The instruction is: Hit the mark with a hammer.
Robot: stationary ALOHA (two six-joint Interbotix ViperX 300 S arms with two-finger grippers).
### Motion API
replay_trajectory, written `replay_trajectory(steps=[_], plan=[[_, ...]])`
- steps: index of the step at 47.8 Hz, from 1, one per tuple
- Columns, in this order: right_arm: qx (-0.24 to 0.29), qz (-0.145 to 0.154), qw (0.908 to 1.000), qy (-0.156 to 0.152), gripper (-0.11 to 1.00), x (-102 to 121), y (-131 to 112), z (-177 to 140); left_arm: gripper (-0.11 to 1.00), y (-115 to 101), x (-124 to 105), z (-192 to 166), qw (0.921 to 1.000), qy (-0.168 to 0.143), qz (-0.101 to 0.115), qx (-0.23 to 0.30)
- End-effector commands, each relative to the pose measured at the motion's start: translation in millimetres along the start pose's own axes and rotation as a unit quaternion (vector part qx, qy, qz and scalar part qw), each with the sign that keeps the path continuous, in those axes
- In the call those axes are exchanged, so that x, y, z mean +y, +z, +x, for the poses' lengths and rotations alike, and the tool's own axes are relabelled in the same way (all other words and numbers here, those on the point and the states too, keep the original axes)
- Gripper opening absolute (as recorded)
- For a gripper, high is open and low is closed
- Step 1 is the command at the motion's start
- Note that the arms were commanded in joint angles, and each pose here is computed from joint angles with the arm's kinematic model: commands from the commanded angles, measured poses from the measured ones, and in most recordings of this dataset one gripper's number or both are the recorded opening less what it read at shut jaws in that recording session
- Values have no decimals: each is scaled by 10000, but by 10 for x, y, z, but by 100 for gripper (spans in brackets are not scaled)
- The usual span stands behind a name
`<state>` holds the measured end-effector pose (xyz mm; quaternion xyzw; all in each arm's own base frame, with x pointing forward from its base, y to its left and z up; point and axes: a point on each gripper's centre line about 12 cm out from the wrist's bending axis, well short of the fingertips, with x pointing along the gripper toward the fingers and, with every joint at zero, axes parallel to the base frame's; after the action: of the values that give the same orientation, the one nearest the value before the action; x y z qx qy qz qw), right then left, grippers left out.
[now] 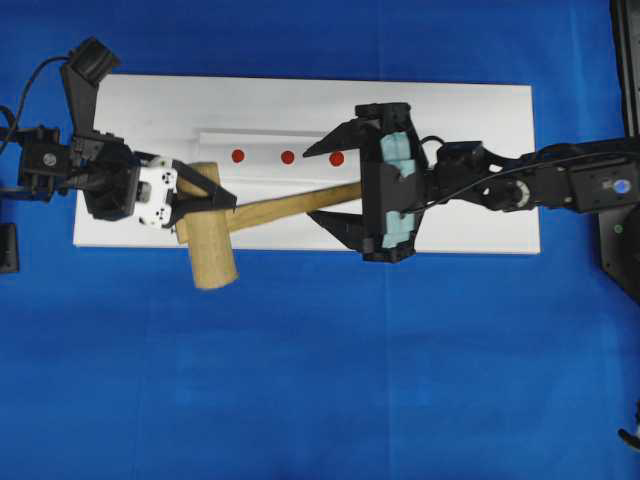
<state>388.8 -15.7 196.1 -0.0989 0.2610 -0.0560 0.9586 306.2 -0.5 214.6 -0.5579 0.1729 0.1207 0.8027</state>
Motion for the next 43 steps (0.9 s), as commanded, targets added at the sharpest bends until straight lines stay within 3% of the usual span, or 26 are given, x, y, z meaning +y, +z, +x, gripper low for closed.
replay_trajectory(steps=[1,7,14,18,43], plan=[[-78,-48,9999,-50,87,-9,62,28,46,32,-211,-40,9993,-360,33,-65],[-35,-95,9999,-63,71,-4,34,60,46,2,-269,-39,9990,-436,61,-17],[4,-106,9999,-4,27,11,15,59,46,-14,-296,-39,9989,-470,82,8],[12,-111,9999,51,10,23,22,60,46,-8,-297,-42,9988,-474,95,-2],[42,-49,9999,125,9,40,20,60,47,-3,-298,-52,9988,-459,184,-4]])
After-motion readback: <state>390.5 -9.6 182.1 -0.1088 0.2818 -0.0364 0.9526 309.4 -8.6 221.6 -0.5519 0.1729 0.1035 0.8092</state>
